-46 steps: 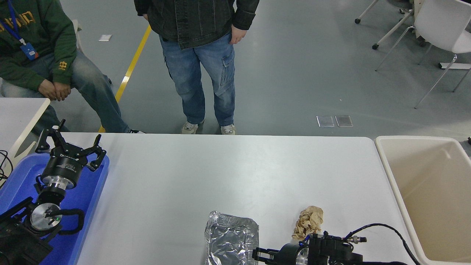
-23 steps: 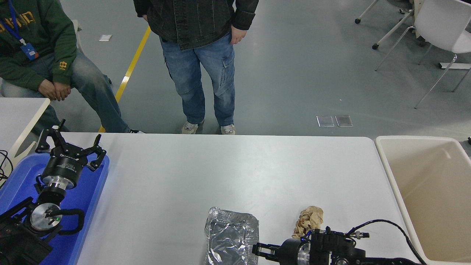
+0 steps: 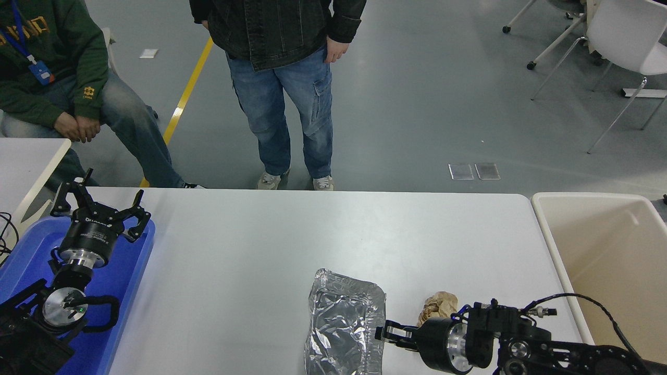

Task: Clean the table surface

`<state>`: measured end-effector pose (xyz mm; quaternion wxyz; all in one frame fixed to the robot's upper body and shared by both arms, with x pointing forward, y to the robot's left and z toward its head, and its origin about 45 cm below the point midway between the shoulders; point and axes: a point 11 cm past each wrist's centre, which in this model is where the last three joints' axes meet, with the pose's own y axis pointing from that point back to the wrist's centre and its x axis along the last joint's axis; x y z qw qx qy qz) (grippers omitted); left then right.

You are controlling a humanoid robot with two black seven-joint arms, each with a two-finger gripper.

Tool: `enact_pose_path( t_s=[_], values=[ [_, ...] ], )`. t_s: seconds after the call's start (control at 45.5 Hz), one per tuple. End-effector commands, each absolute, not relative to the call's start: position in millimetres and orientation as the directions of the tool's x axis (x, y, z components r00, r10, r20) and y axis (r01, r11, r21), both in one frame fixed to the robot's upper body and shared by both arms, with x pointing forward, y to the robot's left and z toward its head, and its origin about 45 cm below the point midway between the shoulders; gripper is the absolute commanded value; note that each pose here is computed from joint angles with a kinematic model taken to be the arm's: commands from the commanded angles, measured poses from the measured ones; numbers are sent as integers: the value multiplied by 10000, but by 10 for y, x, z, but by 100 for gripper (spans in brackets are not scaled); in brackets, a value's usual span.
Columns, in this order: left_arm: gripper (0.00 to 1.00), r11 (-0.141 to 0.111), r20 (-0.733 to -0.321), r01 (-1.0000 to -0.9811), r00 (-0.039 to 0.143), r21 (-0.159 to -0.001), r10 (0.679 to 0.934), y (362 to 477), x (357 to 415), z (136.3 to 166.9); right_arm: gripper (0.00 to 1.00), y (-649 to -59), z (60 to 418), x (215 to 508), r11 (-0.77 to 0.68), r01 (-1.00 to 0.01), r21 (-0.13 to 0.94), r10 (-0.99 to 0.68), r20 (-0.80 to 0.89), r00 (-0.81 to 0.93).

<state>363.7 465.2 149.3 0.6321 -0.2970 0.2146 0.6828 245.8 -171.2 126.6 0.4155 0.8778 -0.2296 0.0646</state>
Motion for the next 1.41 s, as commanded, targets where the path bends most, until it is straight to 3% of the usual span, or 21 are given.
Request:
enact_pose_path(
  t_s=[0.0, 0.615, 1.055, 1.385],
  values=[
    [100, -1081, -6767, -9908, -247, -814, 7359, 4652, 3637, 1492, 0, -2033, 1525, 2541, -5224, -4915, 6967, -3901, 3173, 8644],
    [100, -1095, -6766, -9907, -260, -811, 7358, 4654, 3632, 1488, 0, -2800, 2291, 3034, -4449, -6185, 6477, -5112, 3834, 7692],
    [100, -1095, -6766, -9907, -260, -811, 7358, 4654, 3632, 1488, 0, -3258, 2687, 3136, -3804, -6792, 6277, -5597, 4284, 7093],
    [100, -1085, -6772, -9907, -247, -817, 7354, 4650, 3633, 1490, 0, -3506, 2769, 3111, -3469, -7048, 6188, -5811, 4481, 6794]
  ],
)
